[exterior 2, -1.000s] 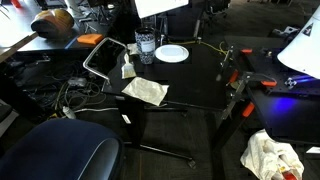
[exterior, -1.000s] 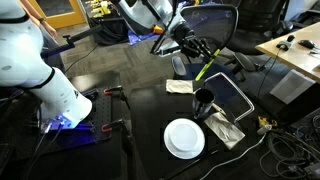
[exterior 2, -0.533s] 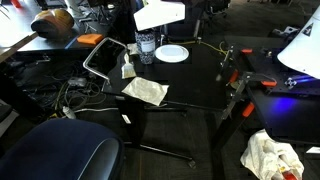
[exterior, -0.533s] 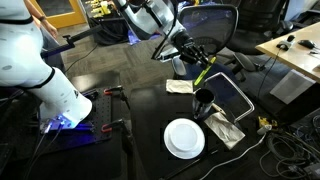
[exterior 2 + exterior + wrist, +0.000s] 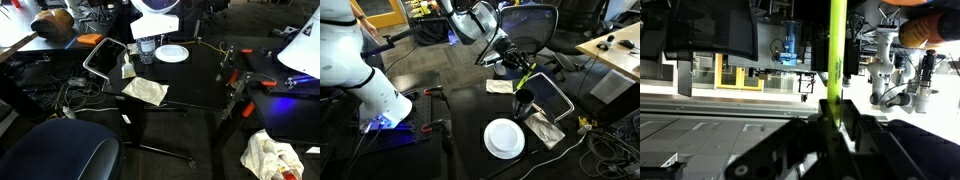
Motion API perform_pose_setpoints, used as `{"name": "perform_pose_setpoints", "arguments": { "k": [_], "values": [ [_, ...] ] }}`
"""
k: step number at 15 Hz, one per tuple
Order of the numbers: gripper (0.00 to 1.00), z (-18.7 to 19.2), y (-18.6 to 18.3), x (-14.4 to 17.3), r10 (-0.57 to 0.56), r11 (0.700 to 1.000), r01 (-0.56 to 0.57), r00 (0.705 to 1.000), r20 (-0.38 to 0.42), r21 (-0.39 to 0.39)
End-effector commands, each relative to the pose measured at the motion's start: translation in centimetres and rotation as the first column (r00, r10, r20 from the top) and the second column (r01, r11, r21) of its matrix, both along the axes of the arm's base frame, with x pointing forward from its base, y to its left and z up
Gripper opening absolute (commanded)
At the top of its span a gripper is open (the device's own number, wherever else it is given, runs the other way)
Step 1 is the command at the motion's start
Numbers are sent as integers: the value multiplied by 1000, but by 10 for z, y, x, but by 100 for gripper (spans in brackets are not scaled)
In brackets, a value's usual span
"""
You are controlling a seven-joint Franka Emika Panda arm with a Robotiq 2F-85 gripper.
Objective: Put the yellow pen in the mug
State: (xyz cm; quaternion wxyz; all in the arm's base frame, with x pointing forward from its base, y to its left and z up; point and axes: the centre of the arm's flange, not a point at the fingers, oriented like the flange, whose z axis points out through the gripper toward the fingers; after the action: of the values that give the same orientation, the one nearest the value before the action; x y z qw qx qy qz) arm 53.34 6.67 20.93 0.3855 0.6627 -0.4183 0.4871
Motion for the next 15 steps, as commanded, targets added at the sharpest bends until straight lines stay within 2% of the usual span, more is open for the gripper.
{"name": "perform_pose_setpoints", "arguments": {
  "k": [1, 8, 15],
  "values": [
    [5, -3, -9, 14, -32, 999, 33, 998, 48, -31],
    [5, -15, -24, 29, -36, 997, 40, 998, 56, -68],
    [5, -50, -30, 33, -53, 994, 55, 998, 22, -91]
  ]
}}
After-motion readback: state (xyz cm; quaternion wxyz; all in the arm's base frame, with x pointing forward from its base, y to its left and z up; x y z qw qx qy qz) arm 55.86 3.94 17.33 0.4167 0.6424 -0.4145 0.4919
